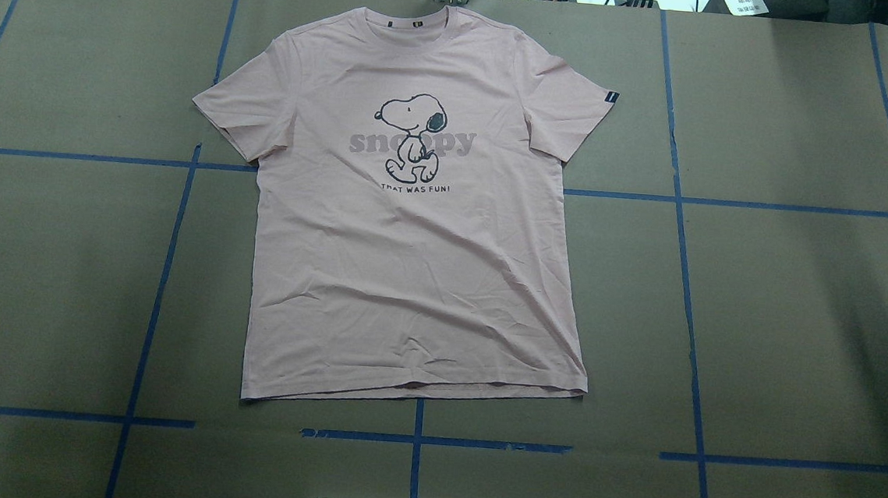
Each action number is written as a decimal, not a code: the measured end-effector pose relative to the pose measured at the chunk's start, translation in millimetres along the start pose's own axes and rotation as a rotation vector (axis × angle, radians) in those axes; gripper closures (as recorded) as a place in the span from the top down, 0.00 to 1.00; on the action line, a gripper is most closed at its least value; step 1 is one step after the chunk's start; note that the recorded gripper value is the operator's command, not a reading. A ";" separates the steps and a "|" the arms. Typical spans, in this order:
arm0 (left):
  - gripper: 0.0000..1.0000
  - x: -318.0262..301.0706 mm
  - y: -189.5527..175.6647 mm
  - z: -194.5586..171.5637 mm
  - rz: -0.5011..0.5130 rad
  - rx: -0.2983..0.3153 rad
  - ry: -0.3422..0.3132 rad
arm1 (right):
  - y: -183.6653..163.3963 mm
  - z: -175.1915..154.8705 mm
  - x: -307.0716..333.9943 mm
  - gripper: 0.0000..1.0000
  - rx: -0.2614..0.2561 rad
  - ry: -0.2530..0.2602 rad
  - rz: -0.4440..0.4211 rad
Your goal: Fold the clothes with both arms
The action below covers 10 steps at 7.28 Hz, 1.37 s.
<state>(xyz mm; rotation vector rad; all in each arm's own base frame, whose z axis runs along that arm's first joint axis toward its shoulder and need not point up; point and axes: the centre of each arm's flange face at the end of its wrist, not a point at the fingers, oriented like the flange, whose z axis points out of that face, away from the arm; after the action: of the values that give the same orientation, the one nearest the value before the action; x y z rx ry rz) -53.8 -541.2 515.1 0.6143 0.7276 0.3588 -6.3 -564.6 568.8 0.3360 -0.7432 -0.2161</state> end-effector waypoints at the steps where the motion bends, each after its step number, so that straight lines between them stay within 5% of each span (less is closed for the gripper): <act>1: 1.00 0.8 -27.7 -0.9 0.037 0.079 0.001 | -9.9 4.0 2.3 1.00 0.020 -0.014 0.025; 4: 1.00 32.9 -100.0 24.1 -0.016 0.171 0.087 | -61.1 -9.3 -31.2 1.00 0.088 -0.063 0.130; 6: 0.85 107.1 -127.6 78.3 -0.123 0.144 0.185 | -98.0 -6.0 -73.0 1.00 0.099 -0.093 0.157; 8: 0.79 162.4 -145.1 124.4 -0.277 0.118 0.175 | -152.1 10.9 -131.3 0.94 0.096 -0.105 0.254; 10: 0.79 184.3 -159.2 150.3 -0.321 0.117 0.146 | -205.3 45.1 -192.4 0.90 0.103 -0.059 0.316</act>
<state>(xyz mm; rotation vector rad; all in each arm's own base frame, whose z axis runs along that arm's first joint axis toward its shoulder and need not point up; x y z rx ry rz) 196.7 -629.6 408.7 0.5740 0.9770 0.0641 -190.8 -705.1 403.1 0.3062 -0.8565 0.1114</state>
